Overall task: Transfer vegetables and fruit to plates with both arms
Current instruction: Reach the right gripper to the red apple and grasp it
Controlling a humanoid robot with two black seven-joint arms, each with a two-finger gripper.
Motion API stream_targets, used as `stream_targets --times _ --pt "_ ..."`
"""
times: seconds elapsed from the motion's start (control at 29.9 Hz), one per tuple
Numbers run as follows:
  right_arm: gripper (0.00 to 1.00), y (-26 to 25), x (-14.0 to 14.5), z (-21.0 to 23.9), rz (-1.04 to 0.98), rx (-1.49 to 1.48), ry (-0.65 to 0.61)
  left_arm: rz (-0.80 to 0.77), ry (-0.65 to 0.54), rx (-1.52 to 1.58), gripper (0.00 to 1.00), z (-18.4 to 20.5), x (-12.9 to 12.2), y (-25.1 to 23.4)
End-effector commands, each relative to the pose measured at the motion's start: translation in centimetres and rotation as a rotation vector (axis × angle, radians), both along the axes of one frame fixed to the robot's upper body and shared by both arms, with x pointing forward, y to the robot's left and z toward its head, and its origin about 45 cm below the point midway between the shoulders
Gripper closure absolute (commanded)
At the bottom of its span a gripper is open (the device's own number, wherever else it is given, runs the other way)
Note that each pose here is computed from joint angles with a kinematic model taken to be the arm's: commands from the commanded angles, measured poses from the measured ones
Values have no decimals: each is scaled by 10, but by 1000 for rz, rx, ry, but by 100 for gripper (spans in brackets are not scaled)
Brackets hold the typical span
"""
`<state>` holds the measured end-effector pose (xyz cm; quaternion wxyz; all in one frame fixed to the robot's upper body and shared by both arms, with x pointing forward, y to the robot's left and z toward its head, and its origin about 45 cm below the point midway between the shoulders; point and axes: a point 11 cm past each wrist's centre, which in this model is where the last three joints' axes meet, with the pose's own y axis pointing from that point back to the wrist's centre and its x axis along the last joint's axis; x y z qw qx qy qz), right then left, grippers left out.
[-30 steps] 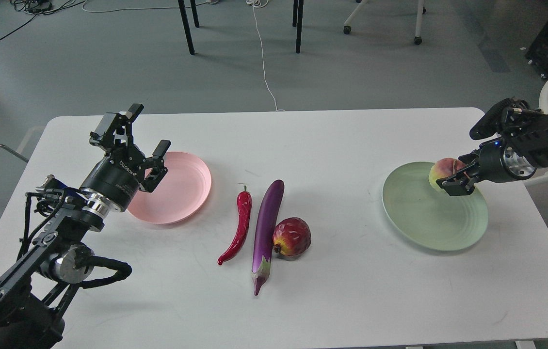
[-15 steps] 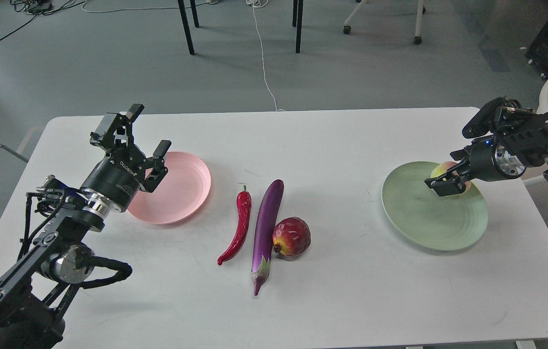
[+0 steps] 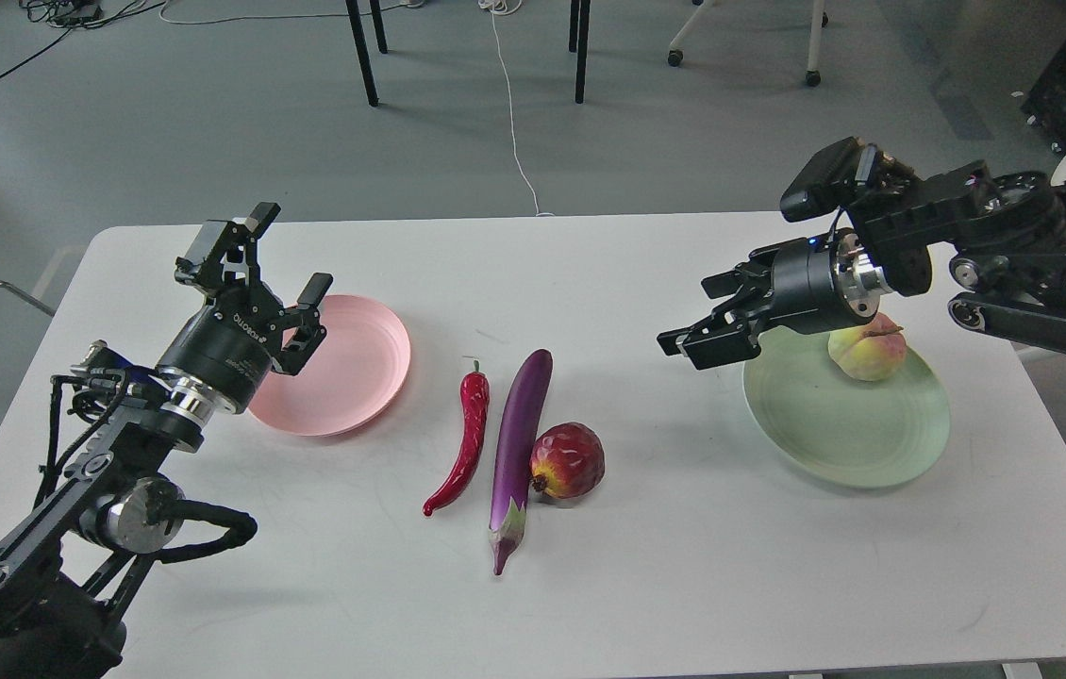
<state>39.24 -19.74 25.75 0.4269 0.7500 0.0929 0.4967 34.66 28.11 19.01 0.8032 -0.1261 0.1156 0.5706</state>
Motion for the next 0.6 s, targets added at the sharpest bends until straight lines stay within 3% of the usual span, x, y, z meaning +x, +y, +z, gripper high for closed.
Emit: stream_targets --times 0.0,0.13,0.57 --pt "3 32 -9 -11 73 2 31 -2 1 3 0 0 -2 1" --pt "4 59 -20 -24 120 2 76 -2 3 4 0 -1 -3 1" --pt "3 76 -36 -82 177 -86 138 -1 12 2 0 -5 -6 1"
